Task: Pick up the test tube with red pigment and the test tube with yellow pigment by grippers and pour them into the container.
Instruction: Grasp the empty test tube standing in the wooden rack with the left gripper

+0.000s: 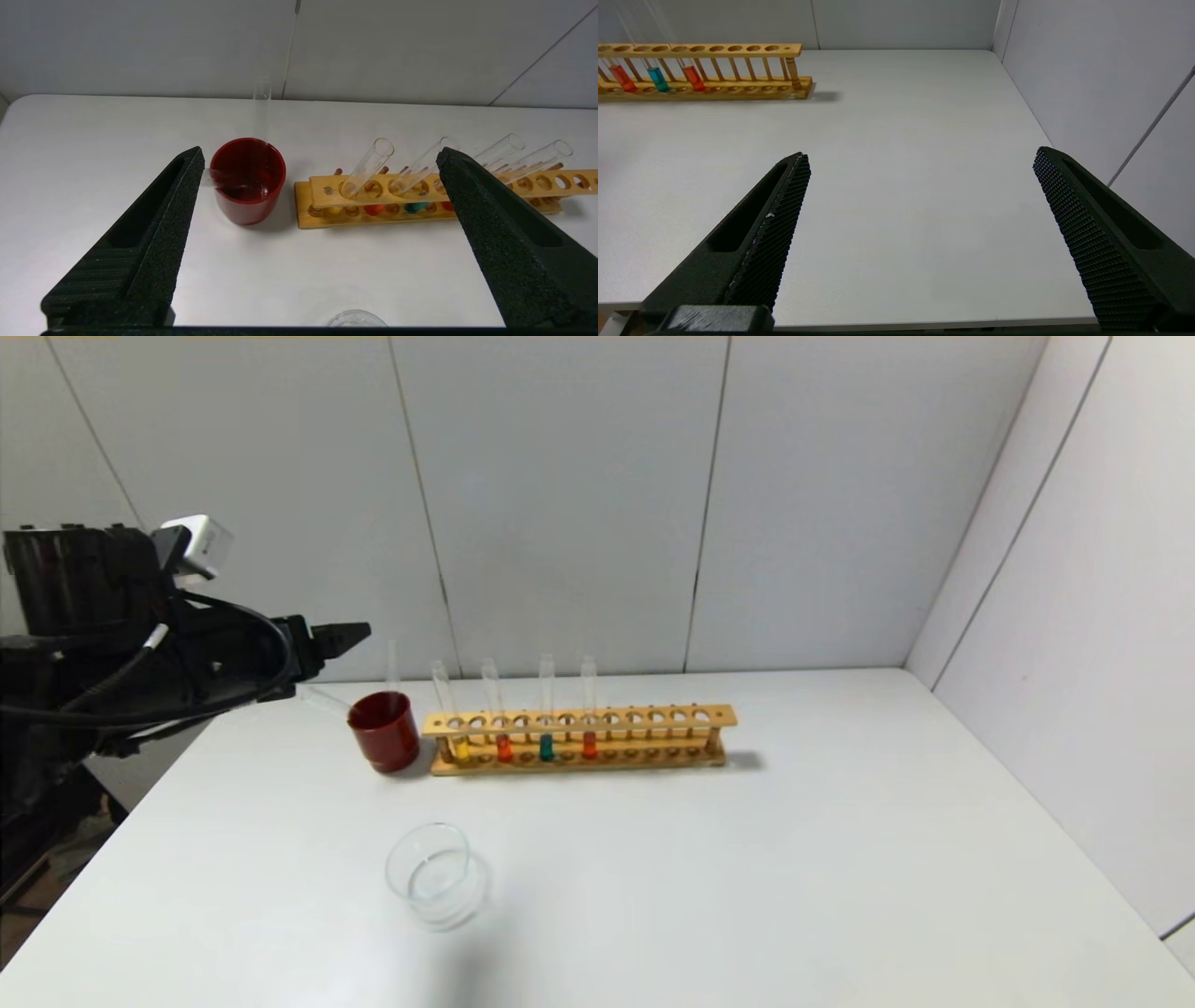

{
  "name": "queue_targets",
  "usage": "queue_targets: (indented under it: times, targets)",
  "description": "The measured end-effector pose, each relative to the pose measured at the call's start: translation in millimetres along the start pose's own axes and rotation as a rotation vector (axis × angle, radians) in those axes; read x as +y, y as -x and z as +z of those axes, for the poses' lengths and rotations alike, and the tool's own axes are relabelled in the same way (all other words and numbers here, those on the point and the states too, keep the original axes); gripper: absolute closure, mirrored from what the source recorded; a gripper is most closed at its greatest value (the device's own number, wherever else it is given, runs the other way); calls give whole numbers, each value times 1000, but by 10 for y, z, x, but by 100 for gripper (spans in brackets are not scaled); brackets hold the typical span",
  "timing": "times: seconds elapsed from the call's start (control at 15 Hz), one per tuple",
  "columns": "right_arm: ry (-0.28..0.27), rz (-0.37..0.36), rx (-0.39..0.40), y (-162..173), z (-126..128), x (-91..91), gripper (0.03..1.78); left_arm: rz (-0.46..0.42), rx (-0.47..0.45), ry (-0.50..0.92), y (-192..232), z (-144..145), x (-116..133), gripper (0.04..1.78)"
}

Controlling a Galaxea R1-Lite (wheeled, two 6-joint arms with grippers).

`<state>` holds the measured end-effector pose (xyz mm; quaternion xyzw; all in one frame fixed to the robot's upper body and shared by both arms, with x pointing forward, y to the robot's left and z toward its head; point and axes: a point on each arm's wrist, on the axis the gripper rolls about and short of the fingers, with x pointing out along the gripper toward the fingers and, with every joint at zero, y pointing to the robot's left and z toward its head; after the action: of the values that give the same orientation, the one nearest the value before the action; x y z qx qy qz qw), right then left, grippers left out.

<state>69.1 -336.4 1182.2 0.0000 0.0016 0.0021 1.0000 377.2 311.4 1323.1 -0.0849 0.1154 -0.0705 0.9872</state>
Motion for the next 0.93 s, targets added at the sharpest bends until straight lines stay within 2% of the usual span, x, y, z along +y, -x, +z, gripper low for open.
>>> queue_targets:
  times: [0.33,0.93]
  targets:
    - [0,0,0,0,0,0,6,-97,34,-32,-337,-290,-123,7]
    - [0,0,0,0,0,0,6,-143,58,-45,-830,-698,-220,7]
